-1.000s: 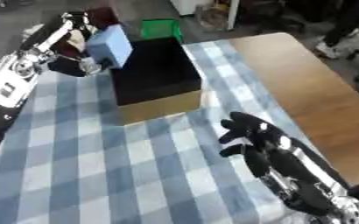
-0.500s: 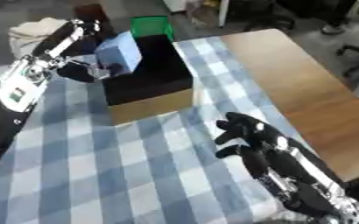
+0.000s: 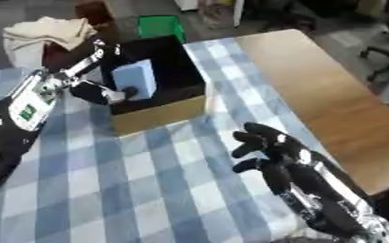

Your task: Pick up objects on the table and place them in the box.

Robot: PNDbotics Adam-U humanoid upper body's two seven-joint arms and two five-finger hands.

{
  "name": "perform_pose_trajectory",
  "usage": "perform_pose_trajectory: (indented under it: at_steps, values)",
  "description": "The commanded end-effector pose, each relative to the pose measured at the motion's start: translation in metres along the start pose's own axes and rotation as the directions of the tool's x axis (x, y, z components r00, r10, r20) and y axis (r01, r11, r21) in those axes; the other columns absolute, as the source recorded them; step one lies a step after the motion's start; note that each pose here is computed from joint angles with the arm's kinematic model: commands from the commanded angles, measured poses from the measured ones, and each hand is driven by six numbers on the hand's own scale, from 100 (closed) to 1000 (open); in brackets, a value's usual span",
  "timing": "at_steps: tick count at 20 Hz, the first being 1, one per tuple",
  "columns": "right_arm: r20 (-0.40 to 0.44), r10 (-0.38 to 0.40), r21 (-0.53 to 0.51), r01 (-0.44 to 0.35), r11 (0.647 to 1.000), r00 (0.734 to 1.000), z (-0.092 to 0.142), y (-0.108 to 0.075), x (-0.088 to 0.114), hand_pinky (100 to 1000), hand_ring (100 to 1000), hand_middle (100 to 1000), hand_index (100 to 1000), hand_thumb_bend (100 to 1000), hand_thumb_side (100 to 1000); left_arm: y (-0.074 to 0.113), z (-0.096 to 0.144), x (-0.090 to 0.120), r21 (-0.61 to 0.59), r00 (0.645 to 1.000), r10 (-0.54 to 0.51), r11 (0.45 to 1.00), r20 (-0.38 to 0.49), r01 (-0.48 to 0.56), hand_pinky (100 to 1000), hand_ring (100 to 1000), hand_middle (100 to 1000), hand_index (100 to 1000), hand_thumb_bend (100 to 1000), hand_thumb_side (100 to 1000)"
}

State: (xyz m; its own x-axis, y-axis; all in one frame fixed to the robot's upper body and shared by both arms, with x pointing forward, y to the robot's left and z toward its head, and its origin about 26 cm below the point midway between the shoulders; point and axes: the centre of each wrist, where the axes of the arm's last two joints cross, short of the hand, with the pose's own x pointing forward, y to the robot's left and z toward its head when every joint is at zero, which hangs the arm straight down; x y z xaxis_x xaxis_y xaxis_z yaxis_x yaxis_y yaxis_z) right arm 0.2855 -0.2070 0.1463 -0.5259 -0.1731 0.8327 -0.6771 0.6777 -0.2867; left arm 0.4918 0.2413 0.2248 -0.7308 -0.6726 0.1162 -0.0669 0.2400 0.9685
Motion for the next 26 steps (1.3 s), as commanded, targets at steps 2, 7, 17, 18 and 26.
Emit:
perform_pose_trajectory:
  at_steps: [2, 7, 17, 18, 26]
  values:
    - [0.017, 0.015, 0.014, -0.016, 1.000, 1.000, -0.002, -0.001, 0.006, 746, 1000, 709, 960, 137, 537, 0.013, 0.001, -0.001, 0.014, 0.999, -0.044, 0.999, -0.003, 0.044, 844, 772, 789, 801, 468, 572]
    - [0.014, 0.014, 0.013, -0.014, 1.000, 1.000, 0.000, -0.002, 0.006, 747, 1000, 709, 960, 135, 536, 0.017, 0.005, -0.003, 0.049, 0.999, -0.034, 0.998, -0.015, 0.035, 867, 809, 838, 848, 486, 613]
    - [0.010, 0.013, 0.015, -0.013, 1.000, 1.000, 0.001, -0.002, 0.006, 748, 1000, 710, 961, 130, 538, 0.021, 0.009, -0.003, 0.074, 1.000, -0.018, 0.997, -0.022, 0.019, 887, 857, 890, 896, 577, 617]
    - [0.011, 0.012, 0.015, -0.012, 1.000, 1.000, 0.001, -0.002, 0.006, 748, 1000, 711, 961, 129, 538, 0.021, 0.009, -0.002, 0.073, 1.000, -0.022, 0.997, -0.019, 0.023, 892, 860, 893, 899, 582, 613]
    - [0.002, 0.025, -0.001, -0.025, 1.000, 1.000, 0.006, -0.005, 0.007, 749, 1000, 712, 962, 125, 530, 0.030, 0.021, 0.000, 0.161, 1.000, 0.001, 0.987, 0.024, -0.005, 897, 830, 857, 852, 497, 536]
